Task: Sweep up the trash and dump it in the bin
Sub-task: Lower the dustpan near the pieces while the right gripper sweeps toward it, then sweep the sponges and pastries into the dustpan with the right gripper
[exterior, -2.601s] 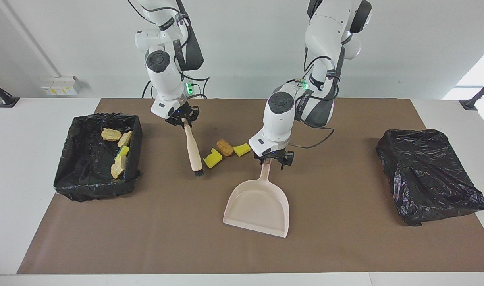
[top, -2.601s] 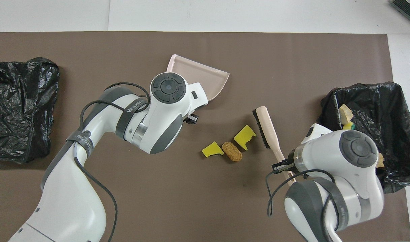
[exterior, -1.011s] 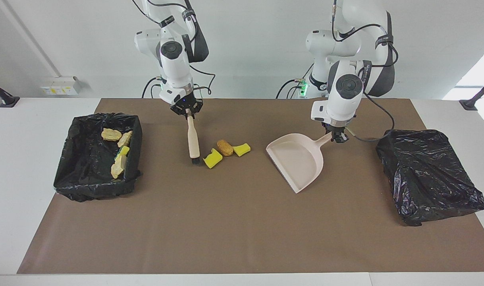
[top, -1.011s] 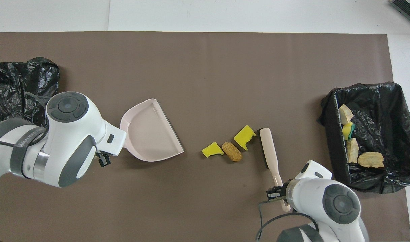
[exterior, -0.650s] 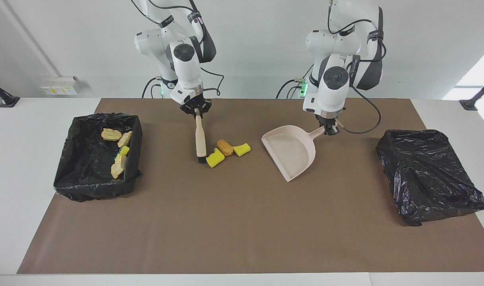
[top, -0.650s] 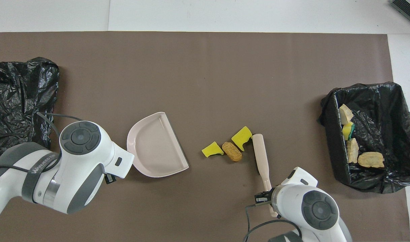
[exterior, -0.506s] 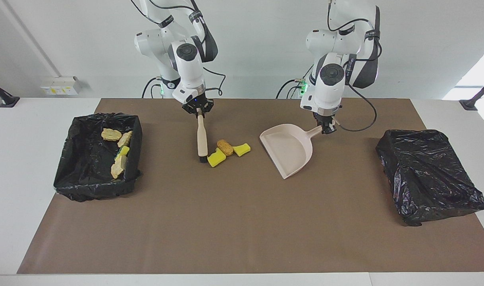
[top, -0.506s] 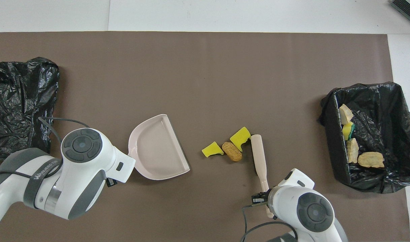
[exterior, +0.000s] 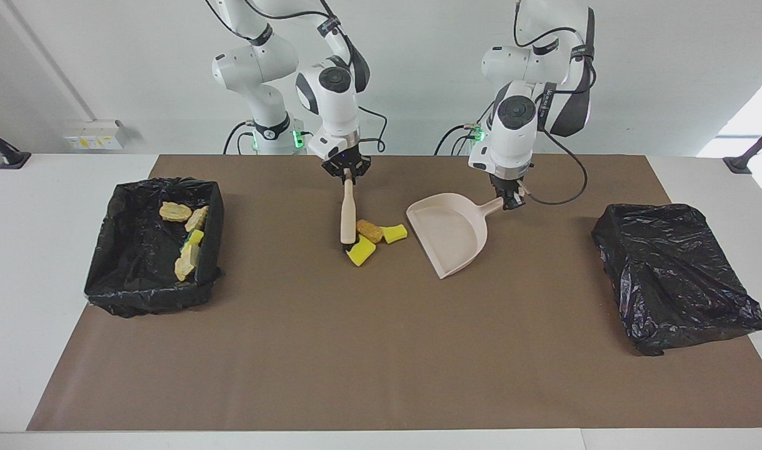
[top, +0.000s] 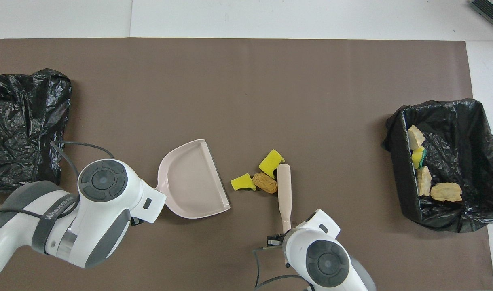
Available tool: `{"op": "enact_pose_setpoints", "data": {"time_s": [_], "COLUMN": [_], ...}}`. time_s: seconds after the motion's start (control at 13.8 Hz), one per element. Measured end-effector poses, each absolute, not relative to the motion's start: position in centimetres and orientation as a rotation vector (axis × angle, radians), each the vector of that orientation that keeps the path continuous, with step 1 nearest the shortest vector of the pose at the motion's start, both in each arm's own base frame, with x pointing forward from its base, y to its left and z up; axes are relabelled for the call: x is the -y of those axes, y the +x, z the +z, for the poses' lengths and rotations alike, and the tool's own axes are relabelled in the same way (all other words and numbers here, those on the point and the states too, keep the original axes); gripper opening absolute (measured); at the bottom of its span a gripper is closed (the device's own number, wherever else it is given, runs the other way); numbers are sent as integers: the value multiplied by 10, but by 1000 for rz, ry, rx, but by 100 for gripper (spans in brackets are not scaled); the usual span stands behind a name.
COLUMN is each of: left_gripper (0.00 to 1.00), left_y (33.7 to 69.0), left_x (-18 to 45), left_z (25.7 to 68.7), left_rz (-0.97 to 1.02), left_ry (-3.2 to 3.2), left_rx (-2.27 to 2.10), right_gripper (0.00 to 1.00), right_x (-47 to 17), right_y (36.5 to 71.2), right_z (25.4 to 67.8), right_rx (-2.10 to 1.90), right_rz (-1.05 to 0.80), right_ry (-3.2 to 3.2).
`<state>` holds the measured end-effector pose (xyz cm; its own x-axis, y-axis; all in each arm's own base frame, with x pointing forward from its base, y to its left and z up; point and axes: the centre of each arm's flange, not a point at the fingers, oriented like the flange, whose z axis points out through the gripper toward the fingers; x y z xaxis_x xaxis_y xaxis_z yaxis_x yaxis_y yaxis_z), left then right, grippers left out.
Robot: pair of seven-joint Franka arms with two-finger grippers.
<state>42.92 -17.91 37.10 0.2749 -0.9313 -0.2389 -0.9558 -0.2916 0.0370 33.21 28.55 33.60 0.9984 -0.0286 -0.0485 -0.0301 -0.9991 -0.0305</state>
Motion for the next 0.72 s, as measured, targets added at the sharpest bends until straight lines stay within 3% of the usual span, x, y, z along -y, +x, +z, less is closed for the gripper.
{"op": "enact_pose_setpoints", "data": {"time_s": [0.36,0.72], "left_gripper": [32,32], "left_y": [429,429], "left_x": [179,179], "left_z": [371,371], "left_rz": [326,324], "left_ry": [-2414,-2414], "left_rx": [-1797,-1797], "right_gripper": [26,26], "right_x": [-381,-429], "right_y": [327,358], "right_z": [340,359], "right_rx": [-18,-15], "right_rz": [97,95], "right_ry": [-3066,-2986]}}
